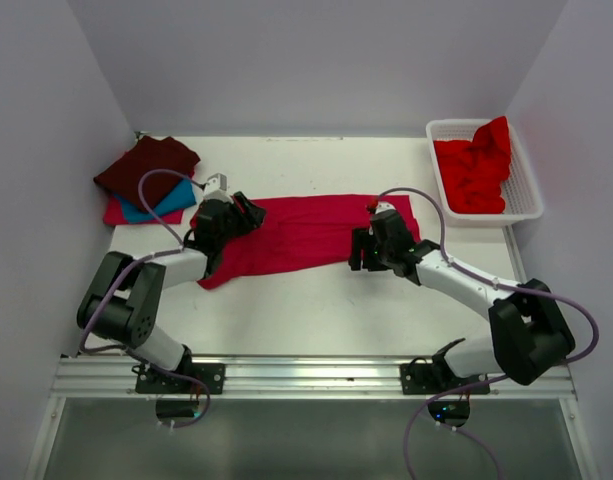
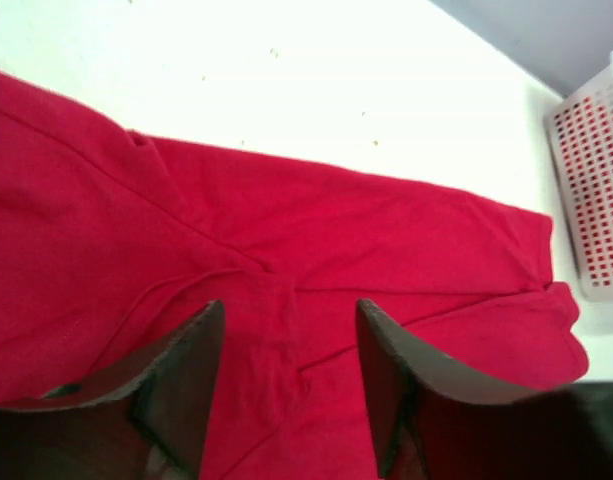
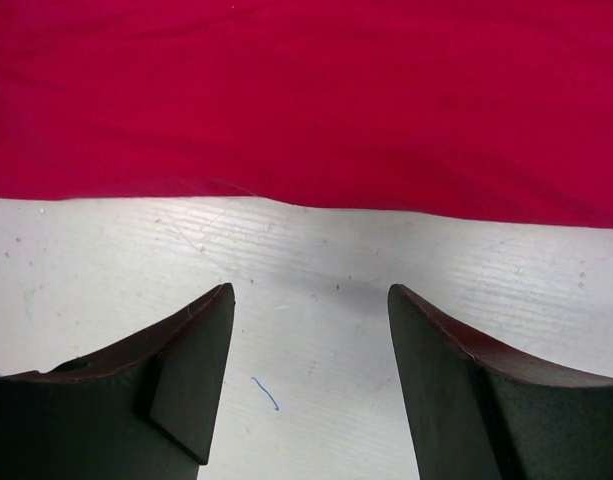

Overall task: Fold and stack the t-shirts
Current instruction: Fold the tshirt

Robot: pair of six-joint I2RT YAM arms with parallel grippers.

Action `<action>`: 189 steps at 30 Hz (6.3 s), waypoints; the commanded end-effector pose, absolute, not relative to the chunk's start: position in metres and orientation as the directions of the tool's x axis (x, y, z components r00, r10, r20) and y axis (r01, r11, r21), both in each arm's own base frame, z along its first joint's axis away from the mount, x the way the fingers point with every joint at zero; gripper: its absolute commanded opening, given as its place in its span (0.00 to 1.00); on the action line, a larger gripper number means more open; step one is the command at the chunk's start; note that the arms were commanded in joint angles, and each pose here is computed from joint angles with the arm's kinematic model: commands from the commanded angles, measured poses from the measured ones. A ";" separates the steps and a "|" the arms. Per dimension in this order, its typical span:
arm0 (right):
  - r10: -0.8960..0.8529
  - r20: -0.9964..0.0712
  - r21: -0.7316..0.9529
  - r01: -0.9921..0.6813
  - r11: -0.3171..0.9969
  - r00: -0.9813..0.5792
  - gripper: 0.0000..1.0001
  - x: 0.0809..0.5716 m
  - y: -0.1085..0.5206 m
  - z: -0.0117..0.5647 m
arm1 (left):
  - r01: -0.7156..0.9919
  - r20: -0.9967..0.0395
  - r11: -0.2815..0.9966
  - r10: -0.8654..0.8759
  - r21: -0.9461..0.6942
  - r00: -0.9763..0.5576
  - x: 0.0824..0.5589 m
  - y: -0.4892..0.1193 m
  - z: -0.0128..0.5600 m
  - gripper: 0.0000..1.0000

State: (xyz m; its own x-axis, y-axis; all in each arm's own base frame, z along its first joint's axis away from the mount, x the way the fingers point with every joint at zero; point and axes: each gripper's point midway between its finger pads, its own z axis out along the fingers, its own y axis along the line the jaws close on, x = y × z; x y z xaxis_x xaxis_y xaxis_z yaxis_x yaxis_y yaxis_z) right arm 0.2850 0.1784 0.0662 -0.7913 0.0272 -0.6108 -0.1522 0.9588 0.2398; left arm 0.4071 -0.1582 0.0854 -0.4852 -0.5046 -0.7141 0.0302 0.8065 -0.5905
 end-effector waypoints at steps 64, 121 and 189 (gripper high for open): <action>-0.050 -0.620 -0.202 0.098 0.975 -0.783 0.00 0.401 0.142 0.051 | -0.226 -0.743 0.926 -0.378 -0.303 -0.552 0.380 -0.087 0.052 0.00; -0.215 -0.262 0.179 -0.266 0.947 -0.941 0.00 0.154 0.239 -0.005 | 0.129 -0.505 0.668 -0.407 -0.733 -0.761 0.533 -0.237 0.010 0.00; 0.286 -0.460 0.482 0.035 0.876 -0.841 0.93 0.120 0.186 0.076 | 0.126 -0.262 0.523 -0.194 -0.843 -0.945 0.092 -0.219 0.085 0.82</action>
State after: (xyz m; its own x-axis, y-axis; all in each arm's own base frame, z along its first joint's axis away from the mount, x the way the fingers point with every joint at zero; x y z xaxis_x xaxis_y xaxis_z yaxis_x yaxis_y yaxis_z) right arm 0.1286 0.1736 0.0813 -0.8128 0.1971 -0.5481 -0.0384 0.9208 0.3881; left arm 0.1059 -0.2059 0.0793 -0.9118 -0.2128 -0.3511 0.1634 0.5965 -0.7858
